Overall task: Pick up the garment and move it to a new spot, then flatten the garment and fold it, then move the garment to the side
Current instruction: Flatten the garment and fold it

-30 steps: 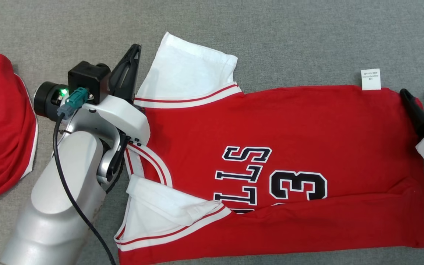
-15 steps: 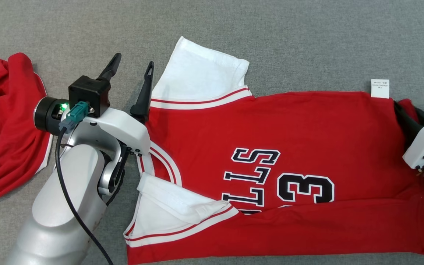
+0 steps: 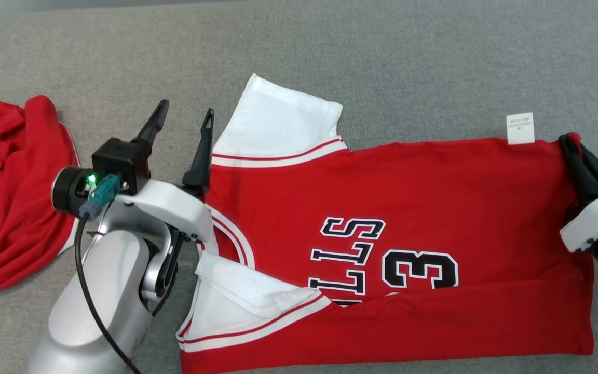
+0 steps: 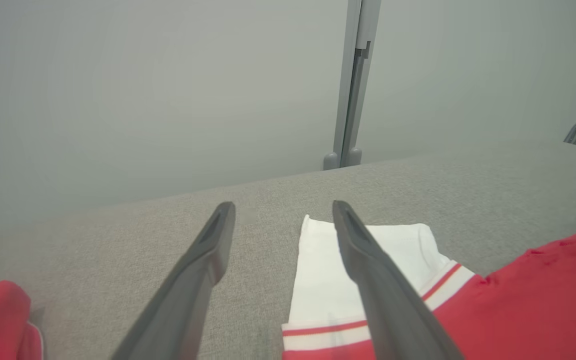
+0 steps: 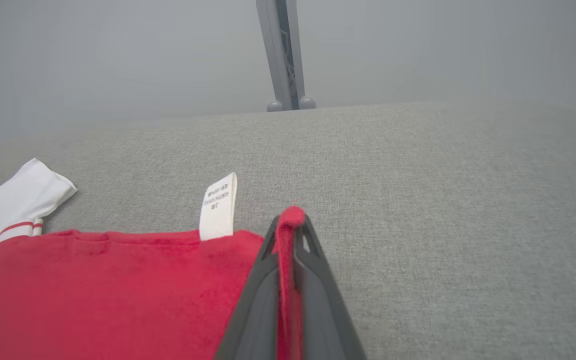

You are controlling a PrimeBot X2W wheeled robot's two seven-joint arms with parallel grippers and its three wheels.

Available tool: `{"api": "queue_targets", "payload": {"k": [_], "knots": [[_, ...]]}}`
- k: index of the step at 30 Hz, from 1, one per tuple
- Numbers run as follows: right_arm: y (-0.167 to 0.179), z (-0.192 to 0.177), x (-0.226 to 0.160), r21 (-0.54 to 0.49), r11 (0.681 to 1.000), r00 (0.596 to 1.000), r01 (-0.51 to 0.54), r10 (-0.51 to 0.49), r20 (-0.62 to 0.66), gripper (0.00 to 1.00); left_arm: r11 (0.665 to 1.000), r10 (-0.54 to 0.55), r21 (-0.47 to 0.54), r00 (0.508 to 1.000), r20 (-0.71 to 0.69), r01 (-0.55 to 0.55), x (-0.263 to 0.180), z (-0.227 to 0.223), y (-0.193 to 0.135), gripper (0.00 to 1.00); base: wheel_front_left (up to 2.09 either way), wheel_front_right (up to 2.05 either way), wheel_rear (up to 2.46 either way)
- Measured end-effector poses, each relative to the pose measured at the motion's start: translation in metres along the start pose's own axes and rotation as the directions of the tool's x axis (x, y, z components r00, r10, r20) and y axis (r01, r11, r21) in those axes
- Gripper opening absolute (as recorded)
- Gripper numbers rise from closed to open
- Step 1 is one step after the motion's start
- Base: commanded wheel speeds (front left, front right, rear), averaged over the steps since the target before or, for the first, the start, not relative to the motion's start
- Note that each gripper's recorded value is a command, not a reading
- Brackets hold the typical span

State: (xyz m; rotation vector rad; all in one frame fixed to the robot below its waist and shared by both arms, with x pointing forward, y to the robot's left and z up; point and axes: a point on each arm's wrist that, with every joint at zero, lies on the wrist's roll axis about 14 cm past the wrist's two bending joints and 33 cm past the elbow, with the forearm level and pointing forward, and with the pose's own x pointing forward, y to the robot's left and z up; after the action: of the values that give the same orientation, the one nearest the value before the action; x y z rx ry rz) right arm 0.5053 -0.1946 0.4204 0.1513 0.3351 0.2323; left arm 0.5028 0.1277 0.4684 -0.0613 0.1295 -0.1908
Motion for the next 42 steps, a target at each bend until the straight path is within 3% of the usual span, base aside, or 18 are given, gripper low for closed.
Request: {"api": "queue_targets", "payload": {"k": [8,16,24,33,42], "knots": [[0.008,-0.001,-0.018,0.017,1.0,0.998,0.008,-0.009,0.057,0.0,0.997,0.017,-0.076,0.996,0.091,-0.01,-0.043,0.013,-0.008,1.0,0.0,0.0,0.0],[0.016,0.005,-0.026,0.015,1.0,0.995,0.005,-0.007,0.104,0.0,0.986,-0.02,-0.162,0.998,0.053,0.028,-0.098,-0.014,-0.033,1.0,0.0,0.0,0.0],[0.014,0.005,-0.041,0.044,0.999,0.989,0.029,-0.035,0.143,0.0,0.974,-0.001,-0.227,0.999,0.039,0.01,-0.119,-0.023,-0.047,1.0,0.0,0.0,0.0],[0.021,0.015,-0.038,0.042,0.999,0.984,0.011,-0.018,0.178,0.0,0.993,-0.016,-0.12,0.999,-0.046,0.011,-0.093,-0.04,-0.036,1.0,0.0,0.0,0.0],[0.028,0.021,-0.001,-0.009,0.999,0.986,-0.035,0.036,0.162,0.0,0.998,-0.06,0.018,0.993,-0.104,0.062,-0.009,-0.042,-0.025,1.0,0.0,0.0,0.0]]}}
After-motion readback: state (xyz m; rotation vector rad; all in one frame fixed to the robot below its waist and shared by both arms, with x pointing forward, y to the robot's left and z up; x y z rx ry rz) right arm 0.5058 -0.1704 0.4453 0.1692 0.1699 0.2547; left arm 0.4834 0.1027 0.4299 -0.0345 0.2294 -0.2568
